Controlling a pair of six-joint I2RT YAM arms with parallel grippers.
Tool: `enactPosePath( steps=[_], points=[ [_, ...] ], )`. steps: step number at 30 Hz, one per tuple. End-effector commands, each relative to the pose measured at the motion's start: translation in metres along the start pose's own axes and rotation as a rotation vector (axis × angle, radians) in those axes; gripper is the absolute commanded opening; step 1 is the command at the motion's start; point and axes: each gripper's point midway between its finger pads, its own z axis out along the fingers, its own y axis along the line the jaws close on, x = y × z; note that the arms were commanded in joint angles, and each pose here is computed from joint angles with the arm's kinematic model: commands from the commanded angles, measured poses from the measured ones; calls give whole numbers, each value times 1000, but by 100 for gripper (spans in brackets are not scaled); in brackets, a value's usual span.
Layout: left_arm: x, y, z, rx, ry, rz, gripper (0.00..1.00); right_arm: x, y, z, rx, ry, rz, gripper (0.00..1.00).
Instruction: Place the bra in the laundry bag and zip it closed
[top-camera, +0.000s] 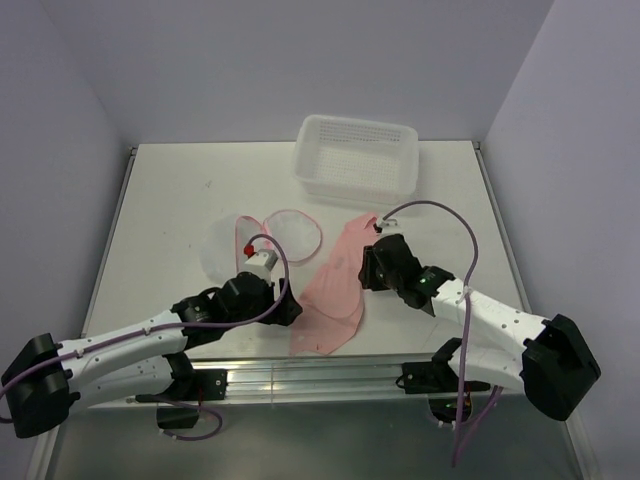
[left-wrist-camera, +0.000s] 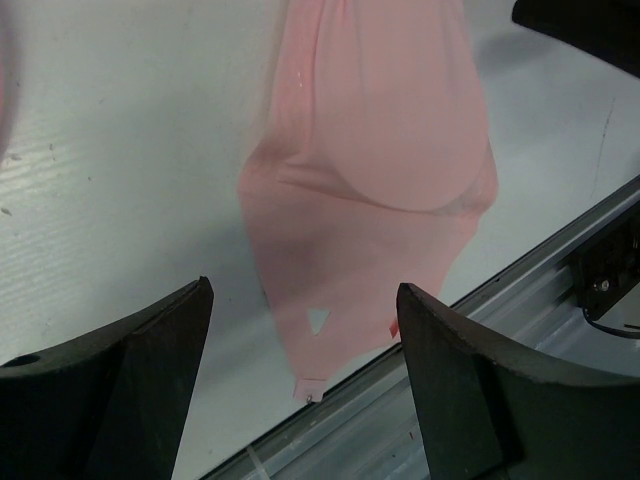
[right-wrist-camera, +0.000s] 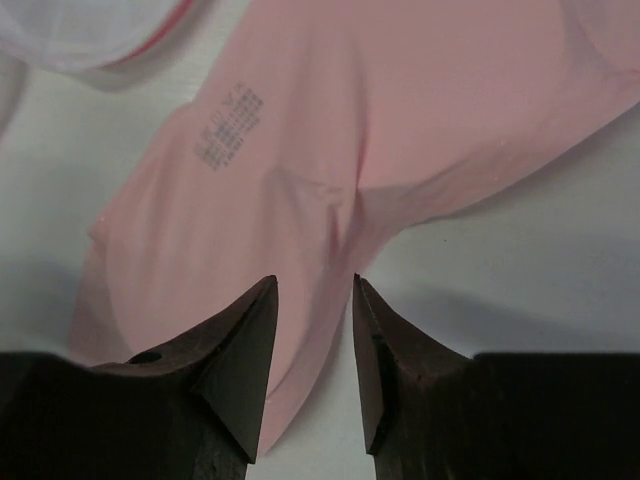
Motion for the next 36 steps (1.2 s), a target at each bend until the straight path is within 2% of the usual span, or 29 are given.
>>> enactPosePath(
  steps=[1,4,7,9,12,15,20,23,24,25,28,30,33,36],
  points=[
    [6,-2,-6,-12,4,-39,80,-8,14,4,-70,-65,77,45],
    [19,0,-9,-25,36,-59,79,5,12,11,-63,-41,85,53],
    [34,1,-8,-40,81,-74,78,6,11,21,-51,-36,79,51],
    [43,3,-7,-62,109,-70,77,11,8,32,-28,-10,50,45],
    [55,3,-5,-92,142,-57,74,4,10,45,-4,1,12,24],
    [68,6,-4,-132,175,-53,73,1,21,51,-47,4,-10,11],
    [80,10,-5,-172,189,-46,69,1,41,34,-143,0,-46,16],
    [71,2,-5,-139,151,-50,68,-14,41,16,-149,-53,-18,41],
    [61,-10,-4,-104,121,-53,67,-30,40,8,-139,-97,-5,52],
    [54,-16,-3,-85,104,-34,67,-45,30,7,-118,-123,26,54],
    [28,-39,-2,-44,51,6,67,-90,11,4,-62,-190,63,51],
    [17,-45,1,-57,21,24,67,-111,-8,11,58,-198,58,37],
    [14,-43,5,-60,2,36,67,-120,-32,34,165,-163,73,24],
    [1,-39,8,-45,-39,15,66,-123,-56,57,240,-124,105,26]
  ],
)
